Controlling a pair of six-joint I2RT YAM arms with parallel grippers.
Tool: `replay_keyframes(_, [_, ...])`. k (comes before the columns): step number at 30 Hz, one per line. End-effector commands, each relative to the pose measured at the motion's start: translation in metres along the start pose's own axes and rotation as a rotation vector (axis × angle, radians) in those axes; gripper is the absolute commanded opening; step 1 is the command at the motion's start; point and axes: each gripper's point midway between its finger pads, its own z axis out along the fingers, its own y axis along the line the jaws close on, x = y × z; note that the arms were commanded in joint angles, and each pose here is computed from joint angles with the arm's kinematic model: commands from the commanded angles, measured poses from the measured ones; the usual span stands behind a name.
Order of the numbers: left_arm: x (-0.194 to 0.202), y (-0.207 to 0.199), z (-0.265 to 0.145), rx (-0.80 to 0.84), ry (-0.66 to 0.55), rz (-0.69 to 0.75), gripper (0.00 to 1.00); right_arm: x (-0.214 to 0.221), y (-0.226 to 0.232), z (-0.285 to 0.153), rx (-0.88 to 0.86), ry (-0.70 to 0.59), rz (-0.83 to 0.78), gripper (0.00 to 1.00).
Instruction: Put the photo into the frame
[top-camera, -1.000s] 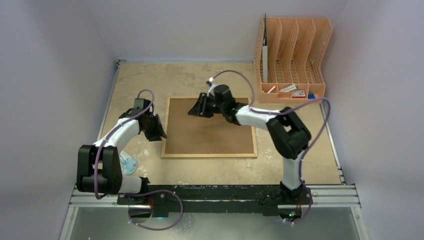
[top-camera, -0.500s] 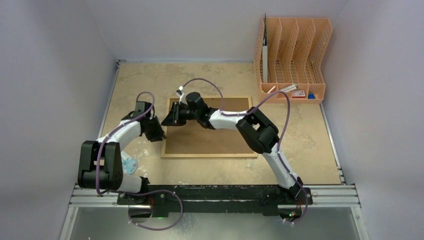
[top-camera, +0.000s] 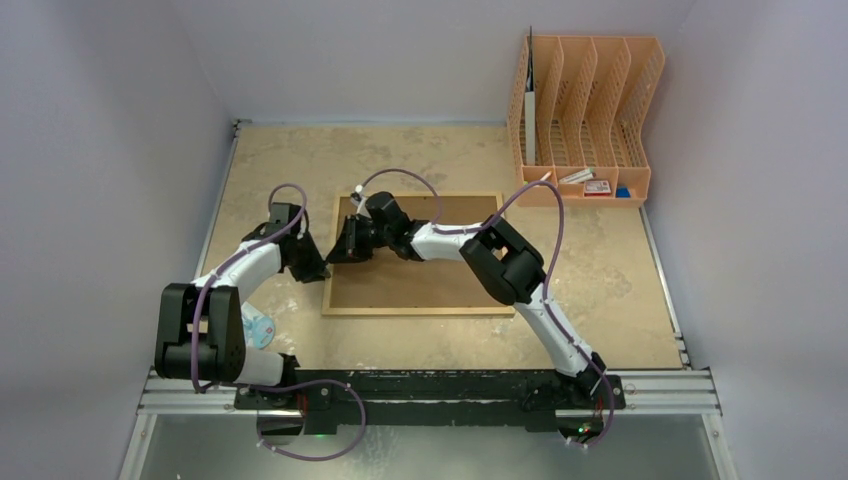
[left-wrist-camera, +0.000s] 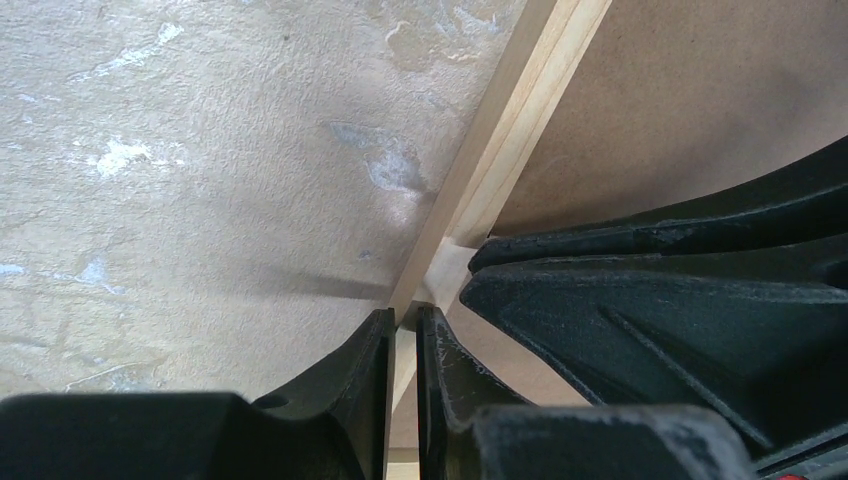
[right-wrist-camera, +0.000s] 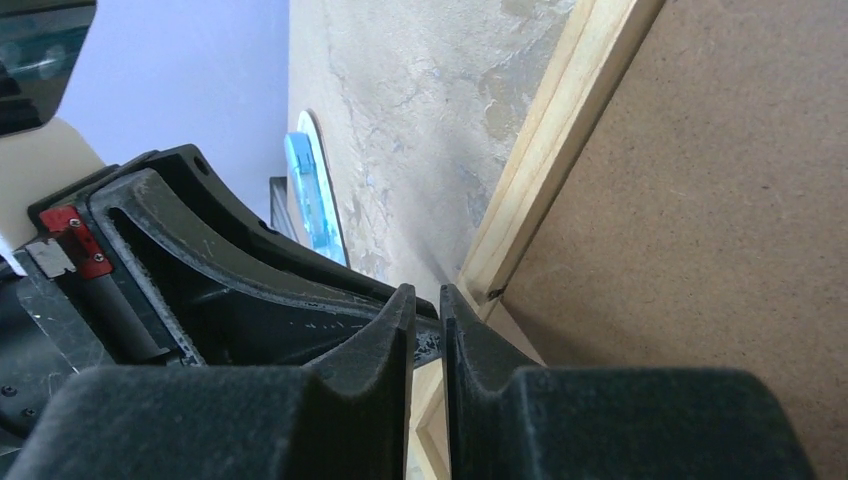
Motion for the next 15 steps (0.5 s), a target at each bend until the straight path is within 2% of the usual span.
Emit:
replay_keyframes(1, [0.011, 0.021, 0.006, -0.097, 0.029, -0.011, 0.10, 0.000, 0.005, 0.003, 0.013, 0.020, -0.003, 0.17])
replay_keyframes(15, [0.015, 0.025, 0.012, -0.114, 0.040, -0.022, 0.08, 0.001, -0.040, -0.003, 0.174, -0.006, 0.041, 0.15])
